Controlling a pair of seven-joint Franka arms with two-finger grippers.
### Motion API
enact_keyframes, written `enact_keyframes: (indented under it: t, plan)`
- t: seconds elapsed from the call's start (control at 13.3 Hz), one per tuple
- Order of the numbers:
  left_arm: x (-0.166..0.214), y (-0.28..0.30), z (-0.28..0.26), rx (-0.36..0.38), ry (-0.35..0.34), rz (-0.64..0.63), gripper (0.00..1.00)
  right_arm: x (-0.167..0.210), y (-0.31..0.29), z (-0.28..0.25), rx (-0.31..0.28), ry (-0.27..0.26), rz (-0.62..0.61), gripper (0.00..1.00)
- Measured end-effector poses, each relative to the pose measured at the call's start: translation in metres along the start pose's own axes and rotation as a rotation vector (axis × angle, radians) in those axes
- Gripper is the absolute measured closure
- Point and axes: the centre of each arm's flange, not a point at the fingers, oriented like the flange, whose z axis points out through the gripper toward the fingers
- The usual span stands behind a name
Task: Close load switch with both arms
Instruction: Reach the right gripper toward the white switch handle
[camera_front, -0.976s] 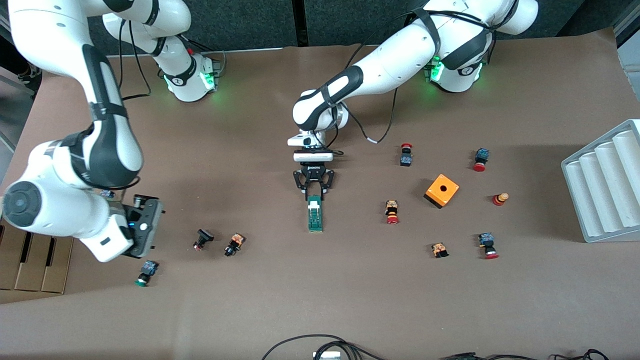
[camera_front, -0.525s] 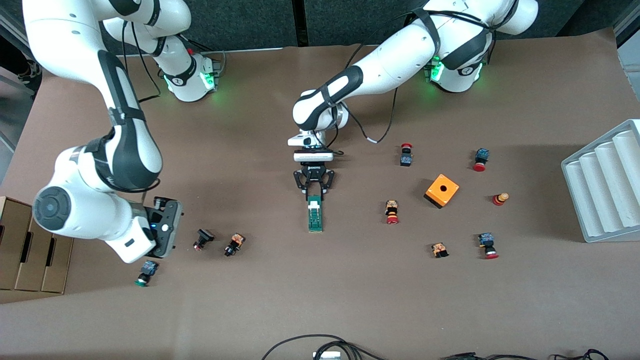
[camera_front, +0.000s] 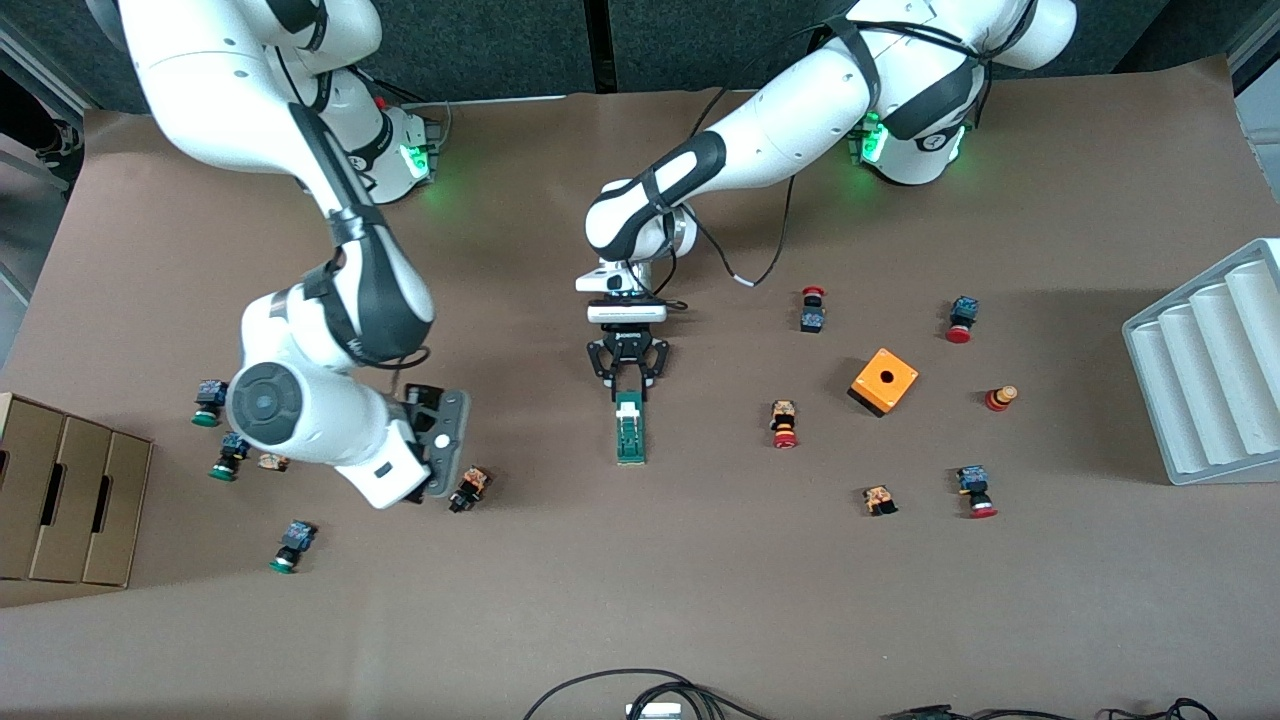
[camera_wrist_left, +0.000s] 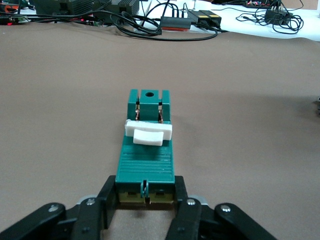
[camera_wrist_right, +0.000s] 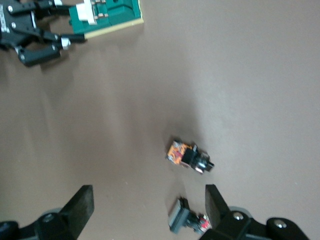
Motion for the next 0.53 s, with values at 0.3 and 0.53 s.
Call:
enact_keyframes:
  t: [0.3, 0.53]
  plan:
    - [0.000, 0.000, 0.000, 0.000, 0.000, 0.000, 0.51, 0.034, -0.012, 0.019, -0.008, 0.033, 0.014, 0.00]
    - [0.000, 0.000, 0.000, 0.000, 0.001, 0.001, 0.51, 0.064, -0.022, 0.042, -0.026, 0.055, -0.017, 0.00]
